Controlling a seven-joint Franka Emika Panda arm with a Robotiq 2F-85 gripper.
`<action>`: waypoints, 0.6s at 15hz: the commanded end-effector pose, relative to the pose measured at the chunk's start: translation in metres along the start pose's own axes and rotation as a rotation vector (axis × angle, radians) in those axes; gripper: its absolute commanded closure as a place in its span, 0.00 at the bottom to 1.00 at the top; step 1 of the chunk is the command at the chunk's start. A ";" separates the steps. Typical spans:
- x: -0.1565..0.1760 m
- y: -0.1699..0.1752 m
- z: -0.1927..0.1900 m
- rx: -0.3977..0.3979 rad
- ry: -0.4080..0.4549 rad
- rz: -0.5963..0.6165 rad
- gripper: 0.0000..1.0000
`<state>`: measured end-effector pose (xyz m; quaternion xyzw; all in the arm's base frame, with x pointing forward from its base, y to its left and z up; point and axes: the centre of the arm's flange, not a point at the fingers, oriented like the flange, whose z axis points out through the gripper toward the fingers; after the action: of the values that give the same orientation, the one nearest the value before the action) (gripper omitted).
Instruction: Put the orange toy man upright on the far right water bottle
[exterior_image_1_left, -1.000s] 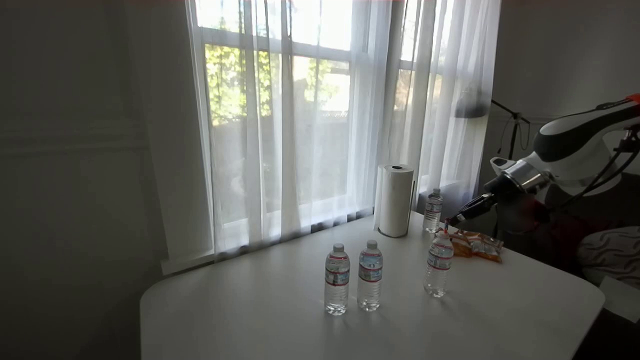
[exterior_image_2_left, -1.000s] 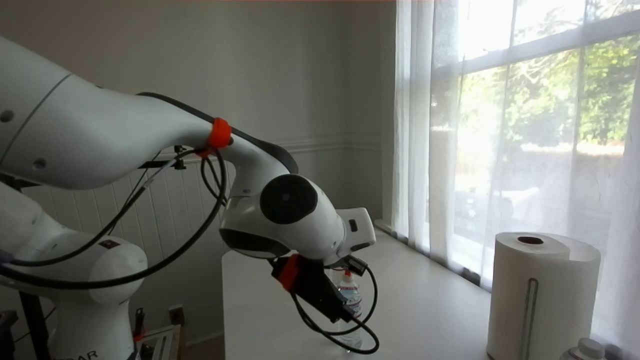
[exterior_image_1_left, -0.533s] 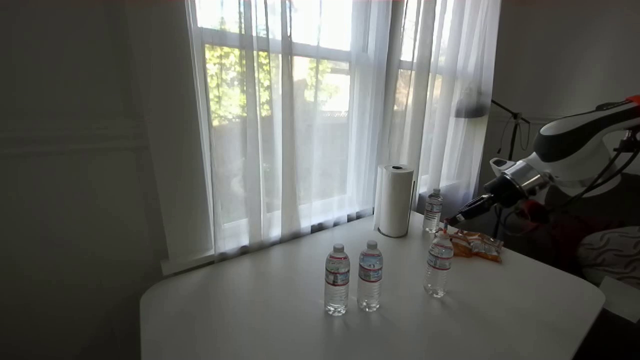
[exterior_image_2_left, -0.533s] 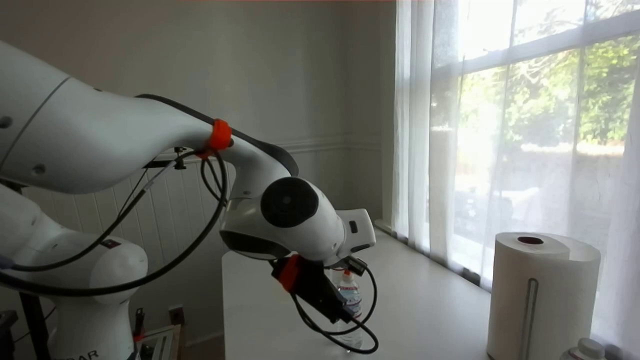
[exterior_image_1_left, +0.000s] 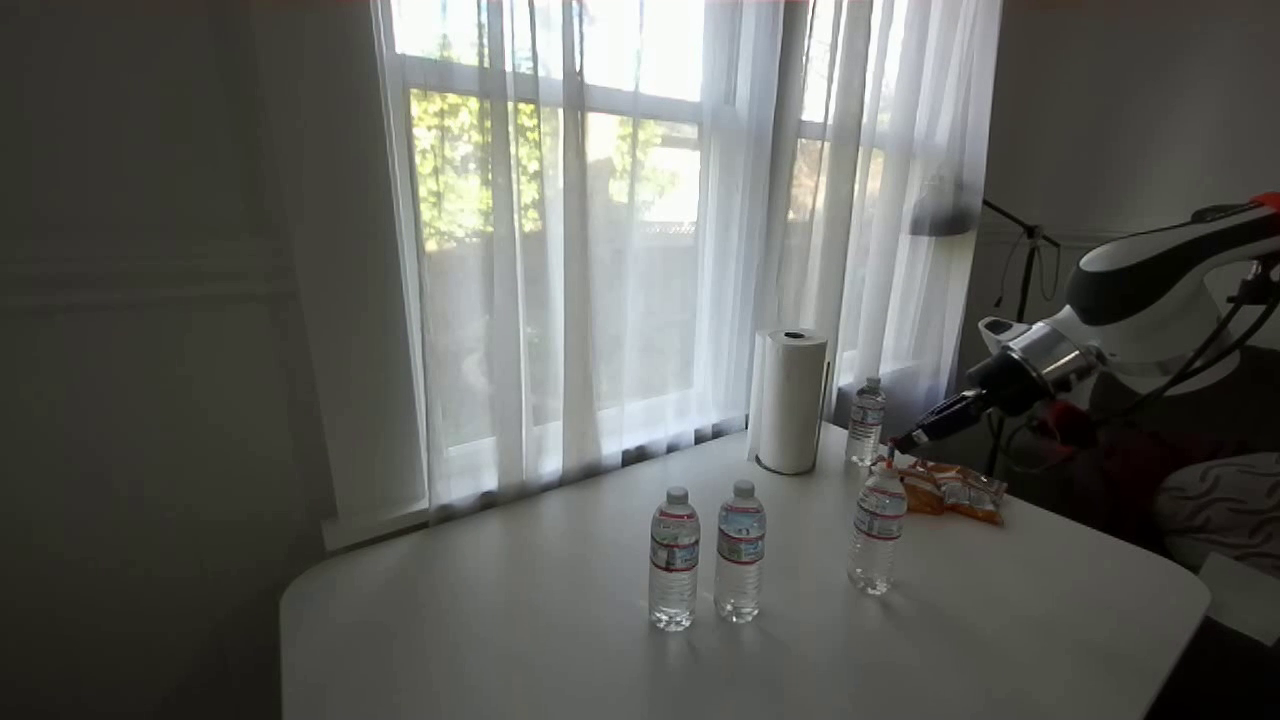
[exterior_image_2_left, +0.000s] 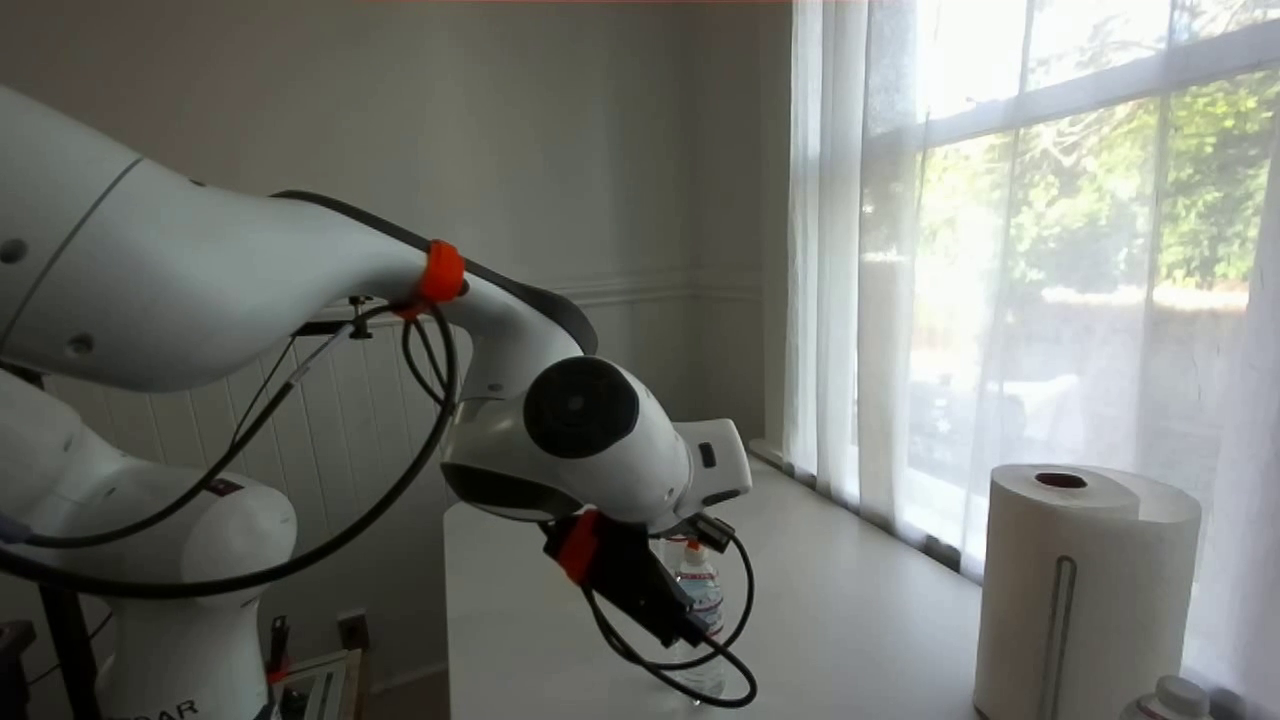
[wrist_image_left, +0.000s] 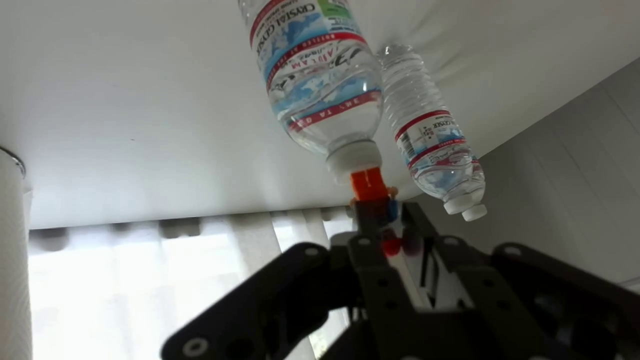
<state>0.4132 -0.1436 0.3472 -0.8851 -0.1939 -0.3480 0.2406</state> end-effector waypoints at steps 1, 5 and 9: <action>0.000 0.004 -0.001 0.015 0.020 -0.008 0.50; 0.001 0.004 -0.003 0.013 0.020 -0.012 0.21; 0.014 -0.003 -0.014 0.007 0.009 -0.026 0.00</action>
<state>0.4139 -0.1454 0.3484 -0.8850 -0.1974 -0.3487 0.2372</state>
